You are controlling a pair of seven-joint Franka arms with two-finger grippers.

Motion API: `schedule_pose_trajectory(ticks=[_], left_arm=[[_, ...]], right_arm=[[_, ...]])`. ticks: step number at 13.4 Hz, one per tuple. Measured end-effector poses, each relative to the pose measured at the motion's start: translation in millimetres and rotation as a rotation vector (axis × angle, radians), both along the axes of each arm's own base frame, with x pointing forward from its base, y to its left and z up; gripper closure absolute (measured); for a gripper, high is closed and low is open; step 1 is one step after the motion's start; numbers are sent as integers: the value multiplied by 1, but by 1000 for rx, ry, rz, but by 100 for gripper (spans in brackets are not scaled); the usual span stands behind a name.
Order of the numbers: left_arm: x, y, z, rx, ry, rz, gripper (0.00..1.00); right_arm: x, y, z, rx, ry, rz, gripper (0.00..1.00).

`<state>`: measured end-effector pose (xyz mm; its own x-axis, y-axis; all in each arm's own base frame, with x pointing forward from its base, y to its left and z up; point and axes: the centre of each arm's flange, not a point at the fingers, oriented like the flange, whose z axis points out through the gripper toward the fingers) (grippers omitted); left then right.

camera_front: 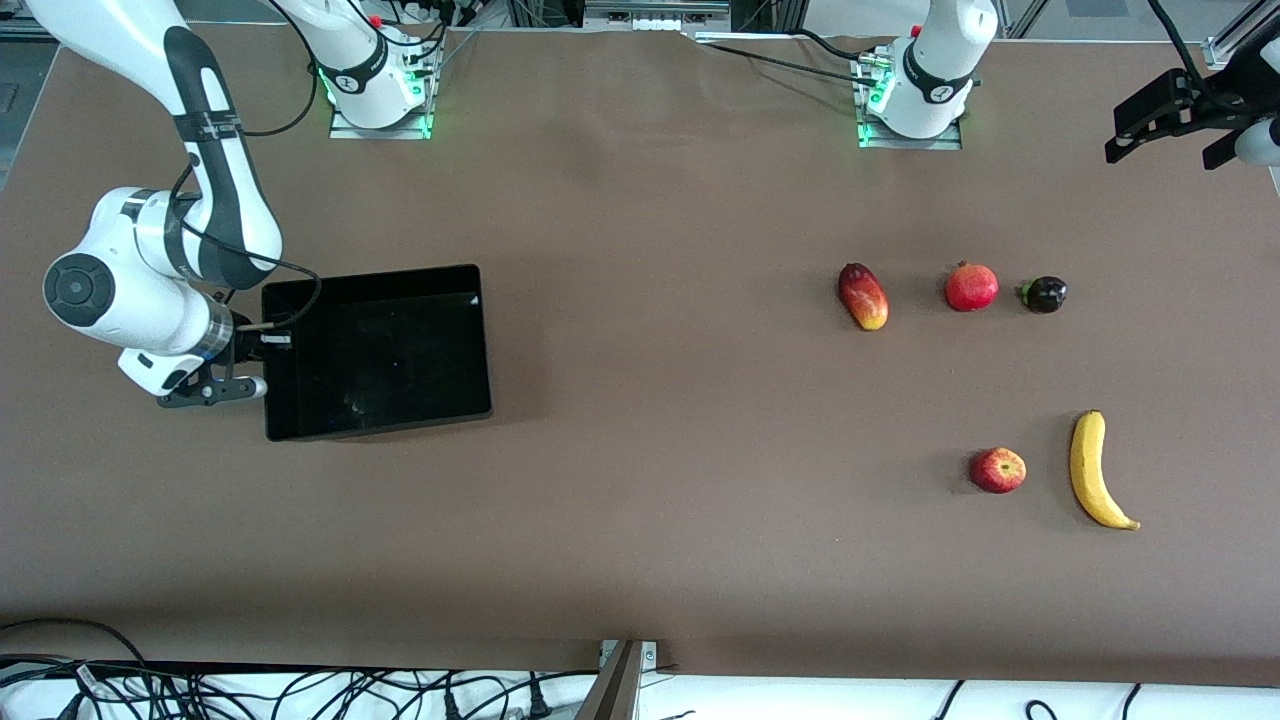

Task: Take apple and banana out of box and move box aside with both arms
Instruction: 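Open the right gripper to release the box rim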

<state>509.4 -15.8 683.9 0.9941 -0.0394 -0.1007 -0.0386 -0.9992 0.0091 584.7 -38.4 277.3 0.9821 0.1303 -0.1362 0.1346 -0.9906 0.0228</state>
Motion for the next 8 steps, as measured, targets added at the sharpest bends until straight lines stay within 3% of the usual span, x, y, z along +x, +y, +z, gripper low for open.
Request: schedule_pose_trajectory(ticks=[4,8], left_arm=[[5,16,-7,7,13,7,0],[11,24,-14,35,18,-13,0]], right_arm=[[-19,-11,-27,8,-14,-38,95],[-24,-11,-31,9,-17,-38,60]])
